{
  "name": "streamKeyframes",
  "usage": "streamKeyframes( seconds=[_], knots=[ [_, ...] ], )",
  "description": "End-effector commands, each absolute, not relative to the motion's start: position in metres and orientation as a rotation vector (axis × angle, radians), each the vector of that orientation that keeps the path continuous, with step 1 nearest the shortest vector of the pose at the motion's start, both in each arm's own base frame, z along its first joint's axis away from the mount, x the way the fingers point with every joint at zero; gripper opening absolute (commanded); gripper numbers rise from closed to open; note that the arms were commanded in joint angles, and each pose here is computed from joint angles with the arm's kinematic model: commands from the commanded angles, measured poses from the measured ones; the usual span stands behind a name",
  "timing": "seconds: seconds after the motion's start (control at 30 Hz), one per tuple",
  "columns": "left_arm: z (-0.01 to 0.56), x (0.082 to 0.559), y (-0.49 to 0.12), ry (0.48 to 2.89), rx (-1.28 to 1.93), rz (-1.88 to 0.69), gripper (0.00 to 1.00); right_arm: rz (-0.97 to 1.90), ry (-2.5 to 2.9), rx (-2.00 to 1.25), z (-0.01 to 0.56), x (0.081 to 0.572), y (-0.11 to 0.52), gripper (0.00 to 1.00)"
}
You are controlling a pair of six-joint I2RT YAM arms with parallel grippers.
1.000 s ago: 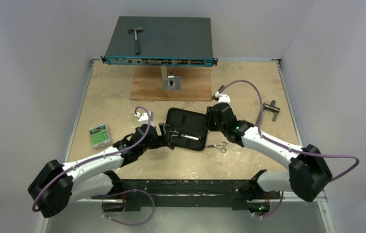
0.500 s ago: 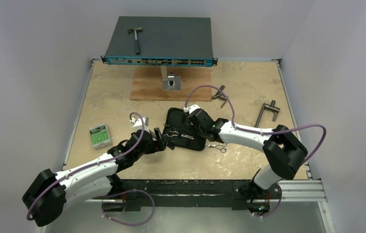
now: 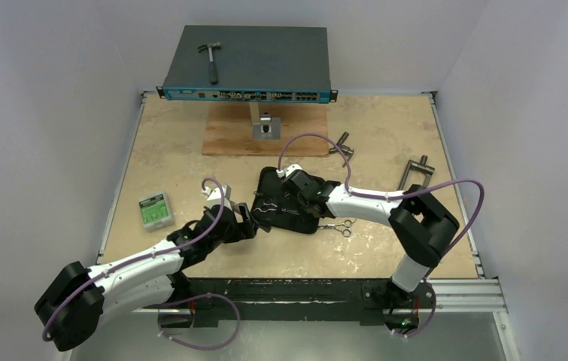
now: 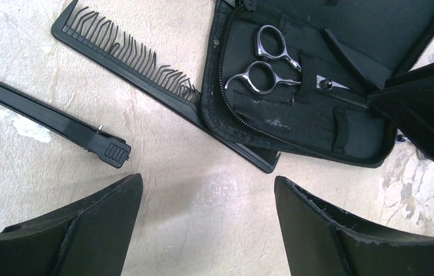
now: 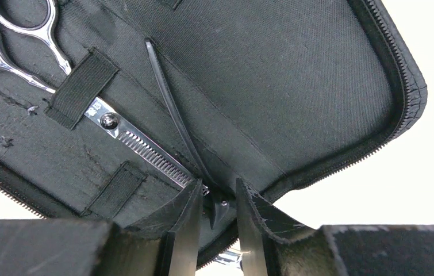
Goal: Sort the hair-cutting tools
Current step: Place the haircut tool in the hairdressing tool bag.
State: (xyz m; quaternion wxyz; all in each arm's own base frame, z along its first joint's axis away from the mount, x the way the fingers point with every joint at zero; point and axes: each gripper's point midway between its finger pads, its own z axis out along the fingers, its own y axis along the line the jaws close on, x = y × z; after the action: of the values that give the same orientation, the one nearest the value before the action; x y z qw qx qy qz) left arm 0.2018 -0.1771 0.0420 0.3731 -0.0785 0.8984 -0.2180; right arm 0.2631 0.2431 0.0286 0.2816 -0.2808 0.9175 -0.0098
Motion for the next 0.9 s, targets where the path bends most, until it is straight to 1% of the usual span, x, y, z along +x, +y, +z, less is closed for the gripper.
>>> streamKeyframes(
  seconds=[0.0, 0.07, 0.23, 0.37, 0.67, 0.87],
  knots=[
    [0.045, 0.203, -0.183, 2.28, -0.202, -0.605, 0.84, -0.031, 2.43, -0.753, 0.036, 0.27, 0.247, 0.26],
    [0.045, 0.202, -0.182, 2.279, -0.204, -0.607, 0.84, -0.034, 2.429, -0.752, 0.036, 0.27, 0.247, 0.23],
    [0.047, 0.203, -0.183, 2.272, -0.203, -0.611, 0.84, -0.06, 2.41, -0.722, 0.041, 0.275, 0.243, 0.11],
    [0.049, 0.205, -0.184, 2.27, -0.205, -0.612, 0.84, -0.099, 2.361, -0.694, 0.057, 0.284, 0.24, 0.06],
    [0.054, 0.209, -0.194, 2.256, -0.201, -0.654, 0.84, -0.183, 2.332, -0.794, 0.059, 0.306, 0.247, 0.0],
    [0.06, 0.212, -0.198, 2.249, -0.196, -0.669, 0.84, -0.178, 2.321, -0.881, 0.061, 0.313, 0.258, 0.0]
  ],
)
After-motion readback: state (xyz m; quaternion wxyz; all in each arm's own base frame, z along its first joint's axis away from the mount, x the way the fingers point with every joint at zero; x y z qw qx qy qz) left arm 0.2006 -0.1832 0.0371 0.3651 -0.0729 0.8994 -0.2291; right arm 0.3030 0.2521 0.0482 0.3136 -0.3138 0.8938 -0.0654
